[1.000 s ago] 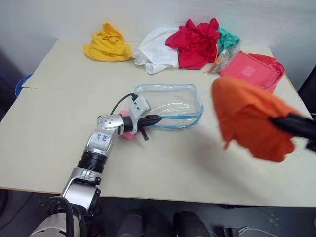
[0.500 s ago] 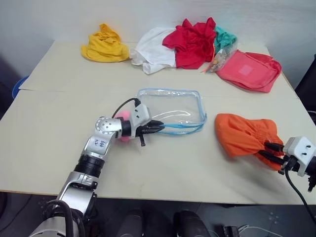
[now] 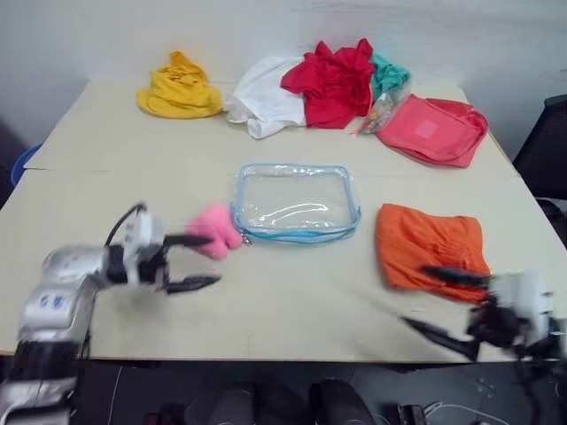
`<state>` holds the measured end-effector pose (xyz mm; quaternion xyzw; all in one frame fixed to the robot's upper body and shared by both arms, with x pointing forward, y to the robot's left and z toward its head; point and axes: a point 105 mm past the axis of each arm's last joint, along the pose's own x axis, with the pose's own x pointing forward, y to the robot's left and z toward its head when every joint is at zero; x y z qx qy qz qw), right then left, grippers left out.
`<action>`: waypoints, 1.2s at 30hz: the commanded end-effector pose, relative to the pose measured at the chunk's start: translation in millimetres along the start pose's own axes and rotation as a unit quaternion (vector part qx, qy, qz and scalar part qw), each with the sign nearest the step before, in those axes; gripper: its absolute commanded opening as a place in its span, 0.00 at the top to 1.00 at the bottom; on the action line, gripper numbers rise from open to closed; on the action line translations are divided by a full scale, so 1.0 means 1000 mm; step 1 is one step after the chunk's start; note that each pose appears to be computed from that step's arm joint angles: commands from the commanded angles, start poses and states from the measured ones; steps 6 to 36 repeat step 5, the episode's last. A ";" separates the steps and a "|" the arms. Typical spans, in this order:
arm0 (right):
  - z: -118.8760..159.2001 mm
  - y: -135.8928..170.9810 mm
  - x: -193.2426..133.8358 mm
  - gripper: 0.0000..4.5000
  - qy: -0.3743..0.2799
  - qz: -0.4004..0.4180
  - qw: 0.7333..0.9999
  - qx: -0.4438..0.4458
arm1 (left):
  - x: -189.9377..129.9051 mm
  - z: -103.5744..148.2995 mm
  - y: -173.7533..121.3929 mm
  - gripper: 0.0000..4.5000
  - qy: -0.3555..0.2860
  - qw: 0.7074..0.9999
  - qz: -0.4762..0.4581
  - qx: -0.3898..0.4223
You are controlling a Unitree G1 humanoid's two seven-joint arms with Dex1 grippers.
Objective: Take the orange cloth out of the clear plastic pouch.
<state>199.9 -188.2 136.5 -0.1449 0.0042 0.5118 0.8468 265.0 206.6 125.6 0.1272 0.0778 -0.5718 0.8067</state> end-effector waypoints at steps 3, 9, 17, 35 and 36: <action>-0.030 0.008 0.026 0.00 -0.007 0.032 0.998 -0.049 | -0.014 -0.017 -0.010 0.08 0.025 0.997 0.056 0.056; -0.035 0.003 0.029 0.00 -0.014 0.018 0.998 -0.058 | -0.016 -0.019 -0.015 0.08 0.025 0.995 0.069 0.067; -0.035 0.003 0.029 0.00 -0.014 0.018 0.998 -0.058 | -0.016 -0.019 -0.015 0.08 0.025 0.995 0.069 0.067; -0.035 0.003 0.029 0.00 -0.014 0.018 0.998 -0.058 | -0.016 -0.019 -0.015 0.08 0.025 0.995 0.069 0.067; -0.035 0.003 0.029 0.00 -0.014 0.018 0.998 -0.058 | -0.016 -0.019 -0.015 0.08 0.025 0.995 0.069 0.067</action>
